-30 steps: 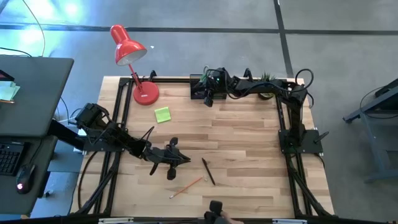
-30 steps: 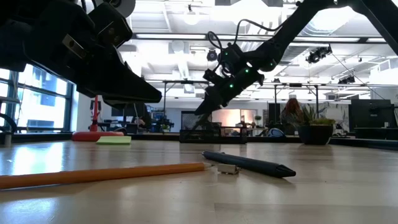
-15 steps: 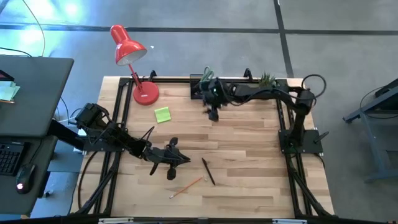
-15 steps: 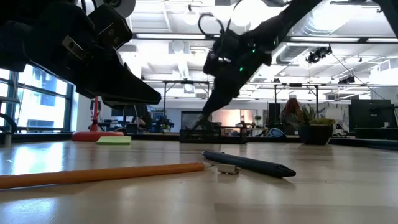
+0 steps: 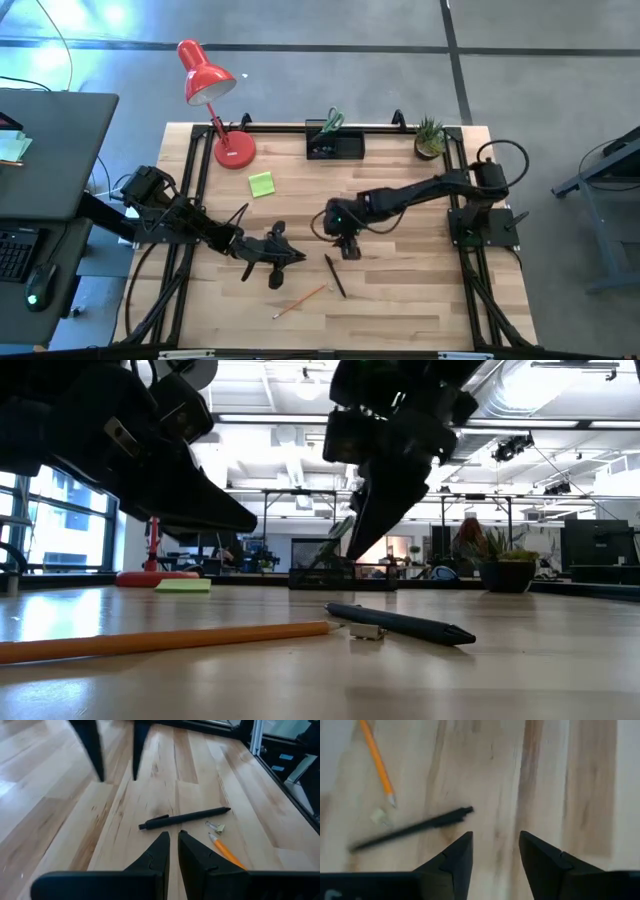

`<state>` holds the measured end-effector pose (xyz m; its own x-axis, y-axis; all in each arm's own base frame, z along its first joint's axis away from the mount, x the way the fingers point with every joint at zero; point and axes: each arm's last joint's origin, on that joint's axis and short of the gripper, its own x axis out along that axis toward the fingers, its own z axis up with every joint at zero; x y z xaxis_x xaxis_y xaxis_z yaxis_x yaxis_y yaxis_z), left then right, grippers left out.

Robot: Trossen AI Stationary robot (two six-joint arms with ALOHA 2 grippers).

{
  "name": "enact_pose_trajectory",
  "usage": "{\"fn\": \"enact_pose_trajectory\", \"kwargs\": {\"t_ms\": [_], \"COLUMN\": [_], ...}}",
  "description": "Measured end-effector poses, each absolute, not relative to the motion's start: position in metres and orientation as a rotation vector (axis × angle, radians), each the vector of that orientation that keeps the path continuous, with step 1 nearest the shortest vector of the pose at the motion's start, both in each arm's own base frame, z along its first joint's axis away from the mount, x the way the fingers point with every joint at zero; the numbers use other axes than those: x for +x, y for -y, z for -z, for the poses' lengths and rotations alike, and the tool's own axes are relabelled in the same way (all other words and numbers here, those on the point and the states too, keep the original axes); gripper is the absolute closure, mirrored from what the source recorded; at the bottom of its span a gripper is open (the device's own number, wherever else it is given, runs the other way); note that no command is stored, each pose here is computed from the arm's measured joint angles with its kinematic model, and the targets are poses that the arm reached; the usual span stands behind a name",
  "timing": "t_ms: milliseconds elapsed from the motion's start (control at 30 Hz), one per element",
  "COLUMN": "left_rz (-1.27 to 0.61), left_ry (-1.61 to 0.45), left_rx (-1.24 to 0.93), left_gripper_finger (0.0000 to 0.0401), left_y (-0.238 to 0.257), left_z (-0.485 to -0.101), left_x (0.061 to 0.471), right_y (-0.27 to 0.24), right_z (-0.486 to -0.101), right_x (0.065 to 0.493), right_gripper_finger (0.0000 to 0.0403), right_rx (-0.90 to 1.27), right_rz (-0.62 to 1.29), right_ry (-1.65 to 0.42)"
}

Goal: Pick and place office supplies into organizer
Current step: Put the black pen into the desk organizer

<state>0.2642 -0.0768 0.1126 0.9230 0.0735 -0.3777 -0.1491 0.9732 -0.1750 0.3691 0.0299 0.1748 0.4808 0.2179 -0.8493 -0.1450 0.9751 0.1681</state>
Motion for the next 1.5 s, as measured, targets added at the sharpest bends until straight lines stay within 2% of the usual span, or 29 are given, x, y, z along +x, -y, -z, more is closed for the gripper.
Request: {"fn": "enact_pose_trajectory", "kwargs": {"t_ms": [233,500,867,1067,1267,1500], "left_rz": [-0.114,-0.131,-0.113,-0.112,-0.107,-0.106], "left_ry": [-0.384,-0.438,-0.481,-0.487,-0.476,-0.481], "left_rx": [-0.258,-0.286,-0.279,-0.276,-0.263,-0.254], "left_gripper_finger": [0.0375,0.0375,0.0375,0.0375,0.0375,0.0375], "left_y": [0.077,0.077,0.077,0.077,0.077,0.077], "left_z": [-0.112,-0.107,-0.104,-0.103,-0.104,-0.104], "left_x": [0.264,0.262,0.26,0.26,0.26,0.26], "right_y": [-0.059,-0.086,-0.12,-0.135,-0.15,-0.15], "right_z": [-0.176,-0.17,-0.162,-0.158,-0.154,-0.14], "right_x": [0.368,0.368,0.381,0.381,0.392,0.392], "right_gripper_finger": [0.0265,0.0265,0.0265,0.0265,0.0265,0.0265], "right_rx": [0.412,0.57,0.575,0.564,0.554,0.463], "right_rz": [-0.056,0.102,0.214,0.376,0.388,0.443], "right_ry": [-1.064,-1.043,-1.014,-1.094,-1.116,-1.254]}}
